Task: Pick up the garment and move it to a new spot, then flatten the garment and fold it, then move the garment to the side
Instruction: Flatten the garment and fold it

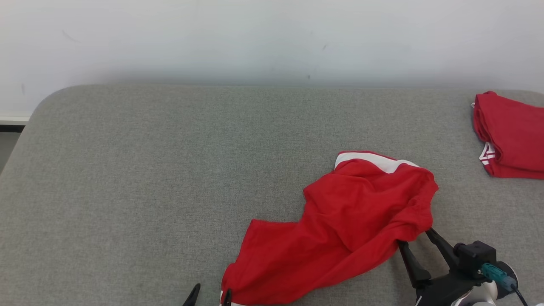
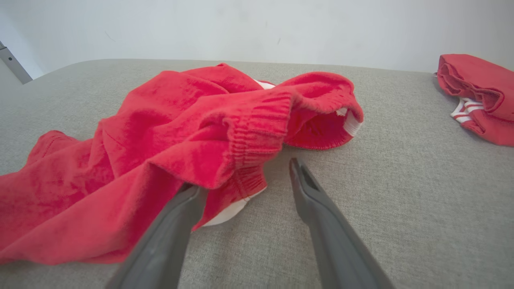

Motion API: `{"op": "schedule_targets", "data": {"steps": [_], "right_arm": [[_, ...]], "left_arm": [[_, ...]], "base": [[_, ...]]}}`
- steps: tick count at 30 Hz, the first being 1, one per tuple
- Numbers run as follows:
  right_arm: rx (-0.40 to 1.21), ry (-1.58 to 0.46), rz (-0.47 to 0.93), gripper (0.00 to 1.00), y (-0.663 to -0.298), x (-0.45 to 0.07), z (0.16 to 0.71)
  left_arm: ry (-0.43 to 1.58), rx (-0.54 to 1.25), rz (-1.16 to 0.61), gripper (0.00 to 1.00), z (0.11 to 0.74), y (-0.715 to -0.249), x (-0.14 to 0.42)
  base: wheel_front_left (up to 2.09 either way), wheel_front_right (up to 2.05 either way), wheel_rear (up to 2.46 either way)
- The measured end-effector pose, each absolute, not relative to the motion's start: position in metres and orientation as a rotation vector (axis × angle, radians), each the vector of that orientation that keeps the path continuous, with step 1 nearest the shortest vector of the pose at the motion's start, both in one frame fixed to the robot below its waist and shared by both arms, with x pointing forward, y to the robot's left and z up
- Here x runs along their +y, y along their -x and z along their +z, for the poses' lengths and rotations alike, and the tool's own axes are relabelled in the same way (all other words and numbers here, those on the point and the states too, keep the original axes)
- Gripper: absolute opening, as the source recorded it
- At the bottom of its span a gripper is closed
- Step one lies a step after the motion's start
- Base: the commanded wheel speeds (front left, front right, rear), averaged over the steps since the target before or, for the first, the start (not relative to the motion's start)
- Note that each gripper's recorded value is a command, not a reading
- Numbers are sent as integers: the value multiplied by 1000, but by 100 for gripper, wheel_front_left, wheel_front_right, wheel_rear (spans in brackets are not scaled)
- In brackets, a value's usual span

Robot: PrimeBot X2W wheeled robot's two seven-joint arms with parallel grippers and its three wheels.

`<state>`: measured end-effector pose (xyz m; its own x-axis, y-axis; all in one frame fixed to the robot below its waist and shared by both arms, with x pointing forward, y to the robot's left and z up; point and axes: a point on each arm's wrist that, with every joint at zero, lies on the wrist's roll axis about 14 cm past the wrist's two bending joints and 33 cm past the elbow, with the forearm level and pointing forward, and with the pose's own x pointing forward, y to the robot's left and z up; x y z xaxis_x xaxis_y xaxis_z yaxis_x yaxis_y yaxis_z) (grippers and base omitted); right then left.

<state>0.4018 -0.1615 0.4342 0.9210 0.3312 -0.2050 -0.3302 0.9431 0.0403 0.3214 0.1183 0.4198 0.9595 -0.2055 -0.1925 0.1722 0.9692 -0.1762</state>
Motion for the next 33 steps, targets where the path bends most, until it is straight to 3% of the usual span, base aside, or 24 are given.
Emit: {"op": "schedule_targets", "data": {"steps": [8, 9, 10, 11, 23, 33], "right_arm": [[191, -18, 352, 100, -405, -155, 440], [187, -22, 353, 71, -406, -154, 441], [185, -25, 358, 29, -407, -151, 443], [181, -25, 366, 0, -407, -148, 444], [42, -21, 441, 0, -443, -114, 491], [172, 55, 540, 0, -496, -50, 481]], "left_arm": [[165, 147, -159, 100, 439, -323, 124], [168, 142, -156, 100, 441, -323, 125], [169, 137, -154, 100, 442, -324, 125], [168, 131, -148, 100, 444, -324, 127], [171, 99, -94, 100, 452, -333, 140], [191, 97, -91, 100, 454, -341, 139]], "base": [[0, 0, 0], [0, 0, 0], [0, 0, 0], [0, 0, 0], [0, 0, 0], [0, 0, 0]]}}
